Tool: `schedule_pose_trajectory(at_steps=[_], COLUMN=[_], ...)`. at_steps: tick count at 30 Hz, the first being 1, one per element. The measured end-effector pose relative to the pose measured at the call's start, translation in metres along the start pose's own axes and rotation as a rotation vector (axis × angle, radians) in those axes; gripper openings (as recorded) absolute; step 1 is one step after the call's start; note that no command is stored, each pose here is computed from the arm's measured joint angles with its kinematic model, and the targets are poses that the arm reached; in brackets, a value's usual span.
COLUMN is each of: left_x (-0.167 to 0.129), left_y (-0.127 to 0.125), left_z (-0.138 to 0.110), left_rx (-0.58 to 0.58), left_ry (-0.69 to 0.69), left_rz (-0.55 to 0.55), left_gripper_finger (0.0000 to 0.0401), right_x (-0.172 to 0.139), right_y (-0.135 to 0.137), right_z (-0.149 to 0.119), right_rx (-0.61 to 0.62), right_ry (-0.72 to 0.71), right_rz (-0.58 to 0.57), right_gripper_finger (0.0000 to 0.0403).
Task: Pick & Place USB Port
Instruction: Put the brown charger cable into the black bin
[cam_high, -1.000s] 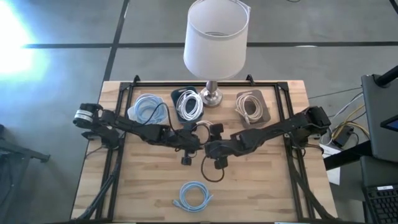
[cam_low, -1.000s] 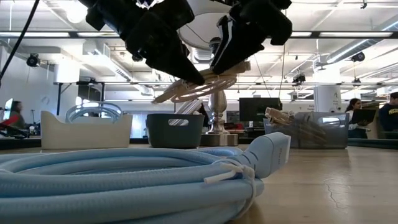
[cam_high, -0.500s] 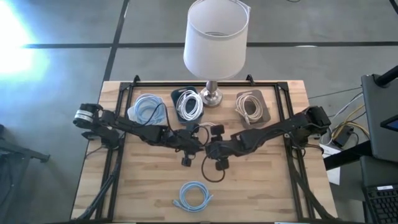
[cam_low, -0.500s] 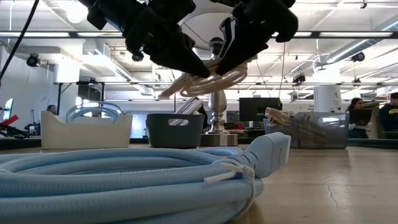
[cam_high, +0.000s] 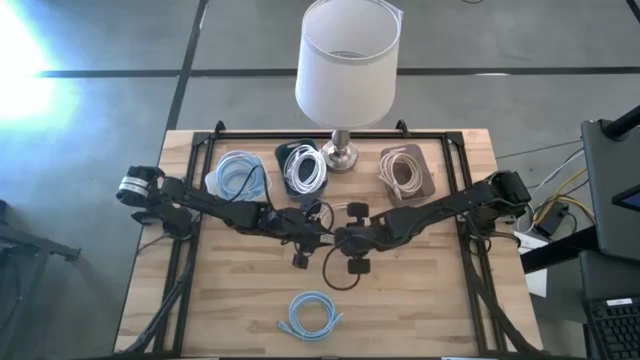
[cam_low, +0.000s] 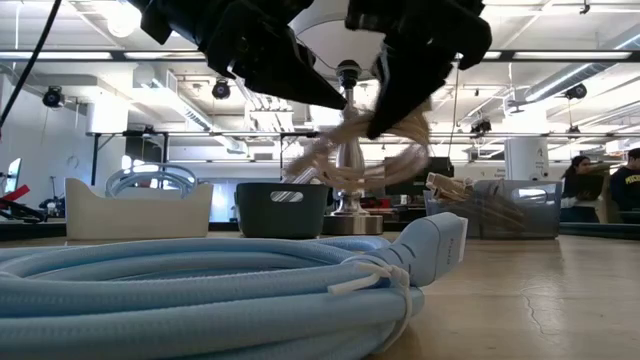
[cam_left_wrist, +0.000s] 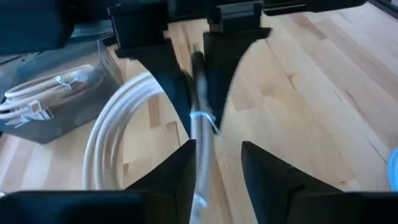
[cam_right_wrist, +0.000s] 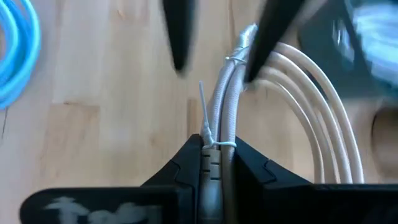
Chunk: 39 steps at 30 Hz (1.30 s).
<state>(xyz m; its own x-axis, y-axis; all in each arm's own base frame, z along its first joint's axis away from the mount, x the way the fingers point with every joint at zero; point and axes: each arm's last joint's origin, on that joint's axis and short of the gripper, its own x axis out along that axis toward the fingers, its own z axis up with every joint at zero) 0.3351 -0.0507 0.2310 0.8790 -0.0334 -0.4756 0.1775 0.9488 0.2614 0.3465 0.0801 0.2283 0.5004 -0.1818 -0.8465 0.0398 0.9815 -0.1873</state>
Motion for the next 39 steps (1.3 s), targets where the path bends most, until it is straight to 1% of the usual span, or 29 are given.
schedule_pose_trajectory(at_steps=[6, 10, 12, 14, 18, 21, 24, 26, 28, 32, 37, 39], left_x=[0.000, 0.000, 0.001, 0.001, 0.001, 0.001, 0.001, 0.001, 0.001, 0.001, 0.001, 0.001], left_y=[0.000, 0.000, 0.000, -0.001, -0.001, -0.001, -0.001, -0.001, -0.001, -0.001, -0.001, 0.000], left_z=[-0.002, -0.003, -0.004, -0.005, -0.006, -0.006, -0.006, -0.006, -0.006, -0.006, -0.006, -0.006], left_rx=[-0.006, -0.005, -0.006, -0.006, -0.006, -0.006, -0.006, -0.006, -0.006, -0.005, -0.006, -0.006], left_ry=[0.014, 0.020, 0.024, 0.026, 0.031, 0.031, 0.032, 0.033, 0.034, 0.035, 0.033, 0.033], left_rz=[0.013, 0.012, 0.013, 0.013, 0.020, 0.020, 0.020, 0.019, 0.019, 0.019, 0.020, 0.020], left_gripper_finger=[0.0139, 0.0138, 0.0138, 0.0138, 0.0138, 0.0136, 0.0136, 0.0136, 0.0136, 0.0136, 0.0136, 0.0136], right_x=[-0.001, -0.008, -0.015, -0.025, -0.053, -0.080, -0.104, -0.114, -0.119, -0.113, -0.079, -0.066], right_y=[-0.003, -0.005, -0.008, -0.012, -0.026, -0.041, -0.055, -0.062, -0.067, -0.072, -0.071, -0.071], right_z=[-0.013, -0.017, -0.017, -0.018, -0.026, -0.037, -0.051, -0.059, -0.069, -0.093, -0.120, -0.127], right_rx=[0.202, 0.278, 0.319, 0.352, 0.425, 0.502, 0.589, 0.653, 0.709, 0.792, 0.886, 0.911], right_ry=[0.123, 0.172, 0.177, 0.169, 0.125, 0.063, -0.050, -0.134, -0.197, -0.237, -0.345, -0.362], right_rz=[-0.045, -0.069, -0.082, -0.119, -0.264, -0.441, -0.625, -0.699, -0.732, -0.769, -0.832, -0.837], right_gripper_finger=[0.0060, 0.0056, 0.0053, 0.0052, 0.0057, 0.0058, 0.0057, 0.0057, 0.0058, 0.0058, 0.0058, 0.0058])
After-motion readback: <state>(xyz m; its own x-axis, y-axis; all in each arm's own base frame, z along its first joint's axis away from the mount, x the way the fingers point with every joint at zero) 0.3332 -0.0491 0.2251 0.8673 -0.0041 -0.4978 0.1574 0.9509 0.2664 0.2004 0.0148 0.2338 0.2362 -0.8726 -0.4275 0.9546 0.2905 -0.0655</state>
